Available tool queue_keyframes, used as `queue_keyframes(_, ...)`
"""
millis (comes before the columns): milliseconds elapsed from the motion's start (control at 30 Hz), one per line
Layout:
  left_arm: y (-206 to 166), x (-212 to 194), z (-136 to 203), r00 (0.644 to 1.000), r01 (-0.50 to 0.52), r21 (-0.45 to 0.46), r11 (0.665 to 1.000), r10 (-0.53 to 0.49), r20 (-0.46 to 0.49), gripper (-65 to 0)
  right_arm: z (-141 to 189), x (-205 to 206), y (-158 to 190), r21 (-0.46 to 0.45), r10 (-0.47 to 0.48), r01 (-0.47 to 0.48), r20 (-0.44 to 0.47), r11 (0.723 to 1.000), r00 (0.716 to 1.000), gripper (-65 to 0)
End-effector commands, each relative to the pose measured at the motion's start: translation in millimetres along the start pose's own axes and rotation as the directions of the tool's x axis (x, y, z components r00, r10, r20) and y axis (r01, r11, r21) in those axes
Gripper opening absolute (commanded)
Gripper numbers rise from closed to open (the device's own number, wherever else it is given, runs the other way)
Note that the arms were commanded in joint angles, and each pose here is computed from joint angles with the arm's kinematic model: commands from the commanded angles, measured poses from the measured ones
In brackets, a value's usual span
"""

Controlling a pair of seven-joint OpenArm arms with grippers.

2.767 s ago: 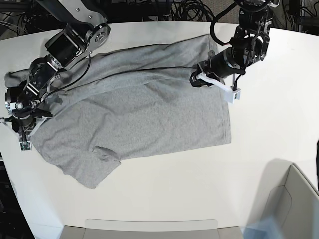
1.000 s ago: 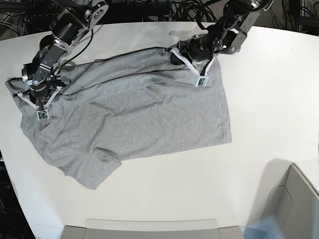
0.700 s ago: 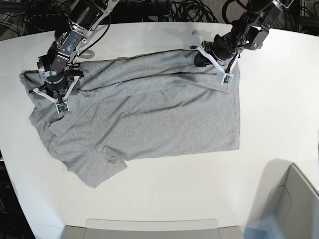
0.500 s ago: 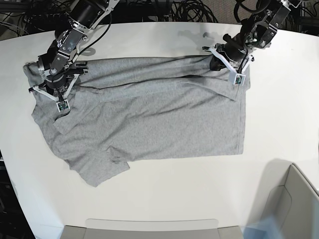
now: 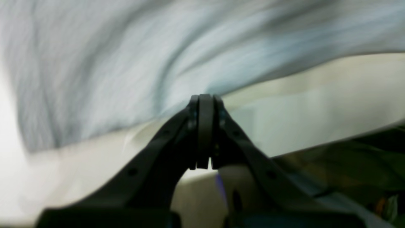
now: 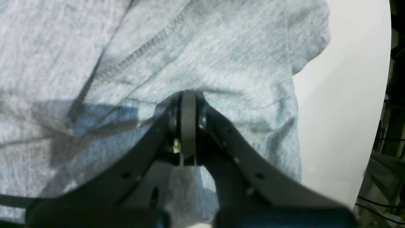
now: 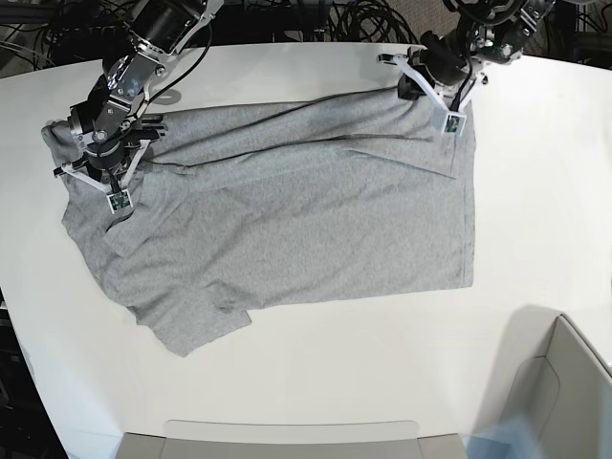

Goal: Fold the T-shirt properly
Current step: 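Pull the shirt edges outward with both grippers to straighten it, then move both grippers to the hem corners and grasp them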

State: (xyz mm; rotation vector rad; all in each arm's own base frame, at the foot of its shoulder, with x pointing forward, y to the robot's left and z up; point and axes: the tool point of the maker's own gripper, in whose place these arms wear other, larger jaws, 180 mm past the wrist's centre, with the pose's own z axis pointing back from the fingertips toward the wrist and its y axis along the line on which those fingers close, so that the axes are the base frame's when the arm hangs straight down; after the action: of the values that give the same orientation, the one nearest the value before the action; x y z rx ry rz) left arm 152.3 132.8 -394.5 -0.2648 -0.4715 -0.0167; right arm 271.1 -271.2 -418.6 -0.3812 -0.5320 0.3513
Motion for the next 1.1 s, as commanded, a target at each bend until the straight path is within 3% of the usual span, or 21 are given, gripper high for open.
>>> queue_keyframes(0, 11, 17, 4, 0.998, 0.009, 0.037, 0.999, -0.011, 0.054, -65.0, 0, -16, -1, 0.002, 0.024, -0.024, -0.075, 1.0, 0.997, -65.0)
queue_keyframes(167, 25, 51, 10, 0.982, -0.101, 0.055, 0.993, 0.091, 0.166, -65.0, 0, -16, 0, 0.003, 0.022, -0.022, -0.074, 1.0, 0.997, -65.0)
queue_keyframes(267, 23, 88, 16, 0.945, -0.228, -0.036, 0.973, 0.23, 0.234, -65.0, 0, -15, 0, 0.004, 0.021, -0.021, -0.072, 1.0, 0.997, -65.0)
queue_keyframes(333, 12, 116, 20, 0.925, -0.249, -0.113, 0.962, 0.271, 0.268, -65.0, 0, -14, 0, 0.003, 0.021, -0.021, -0.071, 1.0, 0.997, -65.0)
queue_keyframes(533, -8, 161, 27, 0.893, -0.249, -0.225, 0.942, 0.314, 0.324, -43.7, 0, -11, 0, 0.003, 0.023, -0.023, -0.064, 1.0, 0.998, -65.0)
queue_keyframes(633, -14, 165, 28, 0.906, -0.24, -0.244, 0.94, 0.307, 0.291, -43.3, 1, -6, -5, -0.009, 0.02, -0.021, -0.058, 1.0, 0.998, -65.0)
queue_keyframes(767, -15, 166, 28, 0.906, -0.243, -0.25, 0.937, 0.312, 0.286, -44.0, 20, 13, -31, -0.091, 0.002, -0.002, 0.007, 0.996, 1.0, -65.0)
queue_keyframes(833, -16, 165, 27, 0.908, -0.241, -0.248, 0.938, 0.309, 0.284, -44.0, 35, 15, -48, -0.148, -0.01, 0.01, -0.003, 0.989, 1.0, -65.0)
queue_keyframes(967, -15, 164, 27, 0.907, -0.245, -0.248, 0.937, 0.312, 0.284, -44.0, 66, 35, -95, -0.289, -0.052, 0.046, -0.014, 0.956, 0.999, -65.0)
queue_keyframes(1067, -16, 163, 27, 0.907, -0.245, -0.248, 0.937, 0.312, 0.282, -44.0, 75, 80, -123, -0.336, -0.068, 0.095, 0.09, 0.937, 0.994, -65.0)
